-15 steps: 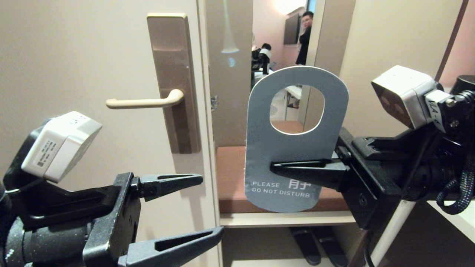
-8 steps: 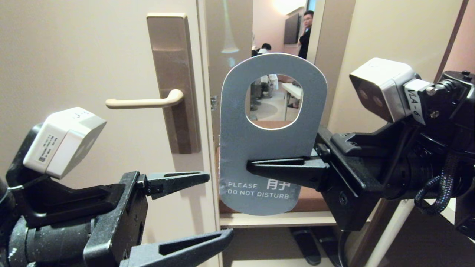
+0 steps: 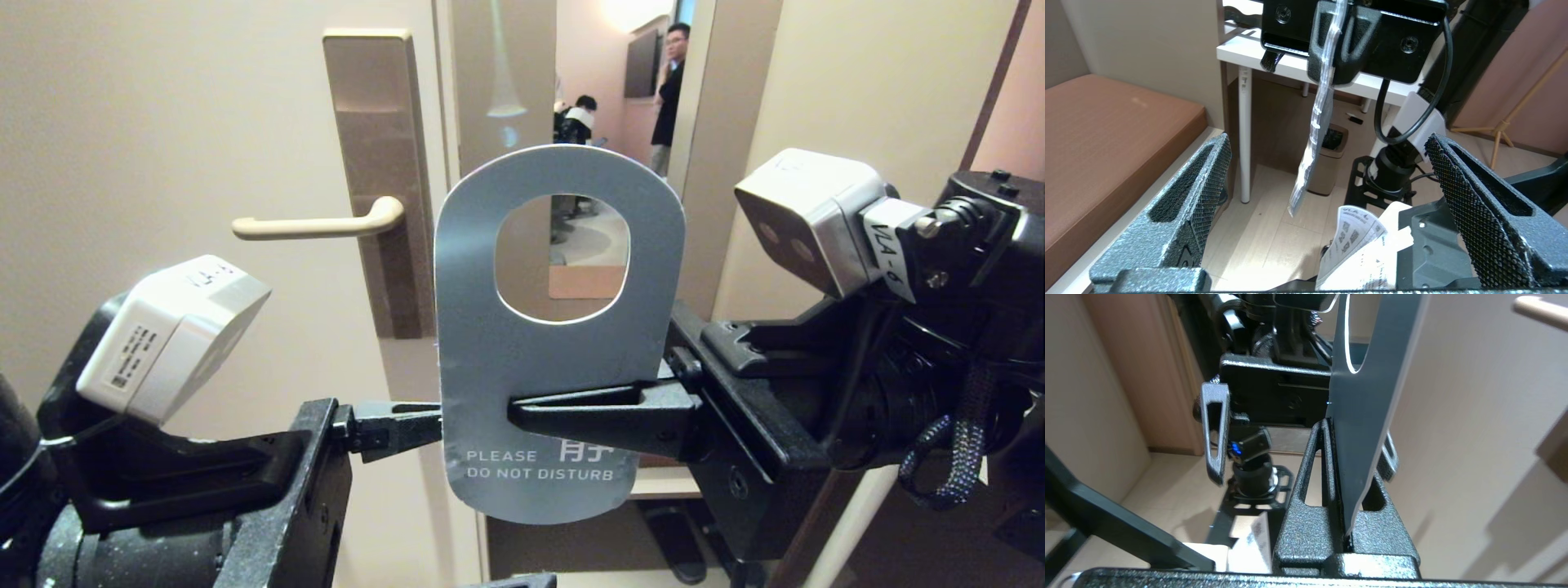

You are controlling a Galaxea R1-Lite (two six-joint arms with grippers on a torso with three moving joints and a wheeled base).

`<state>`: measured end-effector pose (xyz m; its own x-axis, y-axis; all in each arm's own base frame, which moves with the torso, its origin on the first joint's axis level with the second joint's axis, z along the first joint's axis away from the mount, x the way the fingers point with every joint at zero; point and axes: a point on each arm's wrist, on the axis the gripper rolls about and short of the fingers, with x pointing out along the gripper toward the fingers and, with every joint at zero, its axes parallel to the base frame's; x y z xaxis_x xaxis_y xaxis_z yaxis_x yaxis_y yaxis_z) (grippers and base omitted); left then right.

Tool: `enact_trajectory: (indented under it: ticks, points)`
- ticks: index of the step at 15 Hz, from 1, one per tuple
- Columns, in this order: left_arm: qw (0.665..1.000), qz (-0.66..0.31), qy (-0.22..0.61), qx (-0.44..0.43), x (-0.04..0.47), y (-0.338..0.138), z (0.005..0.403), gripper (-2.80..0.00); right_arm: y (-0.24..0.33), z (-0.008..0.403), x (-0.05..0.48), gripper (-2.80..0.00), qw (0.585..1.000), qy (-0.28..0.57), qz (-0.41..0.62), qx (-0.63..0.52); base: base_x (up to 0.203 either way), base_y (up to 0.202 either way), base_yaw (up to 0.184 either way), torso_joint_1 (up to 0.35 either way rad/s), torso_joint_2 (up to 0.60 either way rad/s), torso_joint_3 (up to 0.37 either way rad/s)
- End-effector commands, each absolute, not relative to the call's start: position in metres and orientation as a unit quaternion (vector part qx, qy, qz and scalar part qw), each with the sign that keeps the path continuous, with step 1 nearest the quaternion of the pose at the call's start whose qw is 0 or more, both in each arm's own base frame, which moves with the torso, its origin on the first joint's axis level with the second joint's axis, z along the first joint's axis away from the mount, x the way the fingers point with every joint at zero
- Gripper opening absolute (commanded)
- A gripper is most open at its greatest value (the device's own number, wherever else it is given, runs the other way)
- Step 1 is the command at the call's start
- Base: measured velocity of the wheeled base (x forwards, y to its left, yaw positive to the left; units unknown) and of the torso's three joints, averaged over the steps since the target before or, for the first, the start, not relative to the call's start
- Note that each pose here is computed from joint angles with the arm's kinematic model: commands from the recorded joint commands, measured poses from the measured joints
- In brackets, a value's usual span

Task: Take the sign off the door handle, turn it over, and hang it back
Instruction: Hand it to the other hand

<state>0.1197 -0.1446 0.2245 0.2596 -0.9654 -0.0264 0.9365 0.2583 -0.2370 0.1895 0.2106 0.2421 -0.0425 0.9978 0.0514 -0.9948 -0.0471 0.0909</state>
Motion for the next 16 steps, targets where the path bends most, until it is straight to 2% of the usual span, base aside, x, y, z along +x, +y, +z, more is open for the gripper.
enact_trajectory:
  ticks: [1,9,16]
  points:
    - [0.784,-0.61,0.083,-0.086,0.119,-0.148,0.225,0.0,0.213,0.245,0.187,-2.8,0.683,0.009,0.729,0.051,0.0,0.0,0.0,0.0,0.0,0.0]
    - [0.772,-0.625,0.07,-0.089,0.119,-0.158,0.228,0.0,0.227,0.25,0.172,-2.8,0.657,0.003,0.752,0.051,0.0,0.0,0.0,0.0,0.0,0.0]
    - [0.758,-0.642,0.074,-0.087,0.112,-0.164,0.227,0.0,0.228,0.252,0.17,-2.8,0.655,-0.001,0.754,0.051,0.0,0.0,0.0,0.0,0.0,0.0]
